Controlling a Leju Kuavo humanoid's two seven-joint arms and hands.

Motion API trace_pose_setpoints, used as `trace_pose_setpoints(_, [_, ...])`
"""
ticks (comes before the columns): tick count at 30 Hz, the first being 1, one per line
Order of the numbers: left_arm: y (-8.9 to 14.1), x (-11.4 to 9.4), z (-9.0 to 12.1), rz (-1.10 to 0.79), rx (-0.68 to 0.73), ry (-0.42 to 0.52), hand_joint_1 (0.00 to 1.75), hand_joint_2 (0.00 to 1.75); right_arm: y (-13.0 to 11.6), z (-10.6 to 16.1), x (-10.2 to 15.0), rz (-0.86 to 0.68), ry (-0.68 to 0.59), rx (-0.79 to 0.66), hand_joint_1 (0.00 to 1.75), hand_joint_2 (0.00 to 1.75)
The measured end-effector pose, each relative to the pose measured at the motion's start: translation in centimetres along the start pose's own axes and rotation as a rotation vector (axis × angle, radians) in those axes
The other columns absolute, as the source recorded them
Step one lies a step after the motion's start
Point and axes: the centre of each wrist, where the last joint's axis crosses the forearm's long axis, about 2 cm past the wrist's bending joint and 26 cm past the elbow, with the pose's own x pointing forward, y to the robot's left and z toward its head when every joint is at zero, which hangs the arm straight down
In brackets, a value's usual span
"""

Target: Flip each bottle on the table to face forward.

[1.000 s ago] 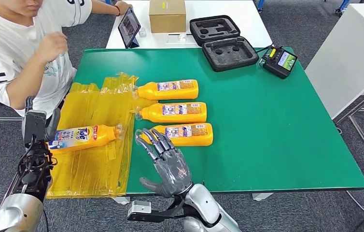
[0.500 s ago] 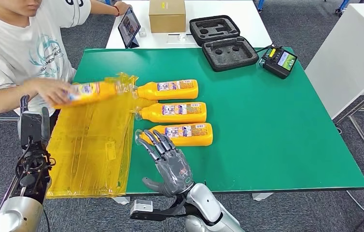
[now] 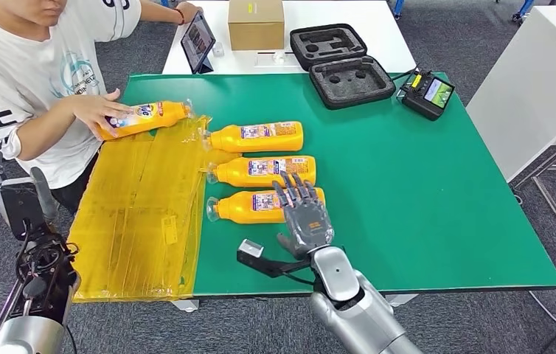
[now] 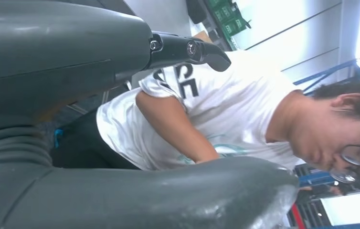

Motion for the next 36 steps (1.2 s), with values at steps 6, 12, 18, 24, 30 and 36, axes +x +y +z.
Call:
trace_pose_setpoints(6, [-0.4, 1.0, 0.2, 0.034, -0.001, -0.029, 0.0, 1.75, 0.0, -2.2, -3.2, 0.071, 0.074, 0.062, 0.0, 1.75])
trace_pose_setpoints(12, [-1.7, 1.8, 1.1, 0.15, -0.073, -0.015, 0.0, 1.75, 0.6, -4.3, -4.7, 0.084, 0.133, 0.155, 0.0, 1.75])
trace_pose_setpoints(18, [-3.2, 2.6, 2.0, 0.192, -0.109, -0.009, 0.0, 1.75, 1.3, -4.9, -5.5, 0.076, 0.166, 0.215, 0.0, 1.75])
trace_pose_setpoints(24, [-4.1, 3.1, 2.0, 0.21, -0.125, -0.009, 0.0, 1.75, 2.0, -5.0, -5.4, 0.013, 0.147, 0.299, 0.0, 1.75])
trace_pose_setpoints(30, [-5.2, 3.6, 1.9, 0.225, -0.14, -0.01, 0.0, 1.75, 2.5, -5.3, -4.6, -0.063, 0.073, 0.379, 0.0, 1.75])
trace_pose_setpoints(36, [-5.8, 3.8, 1.9, 0.23, -0.154, -0.005, 0.0, 1.75, 2.5, -5.9, -3.4, -0.09, 0.041, 0.402, 0.0, 1.75])
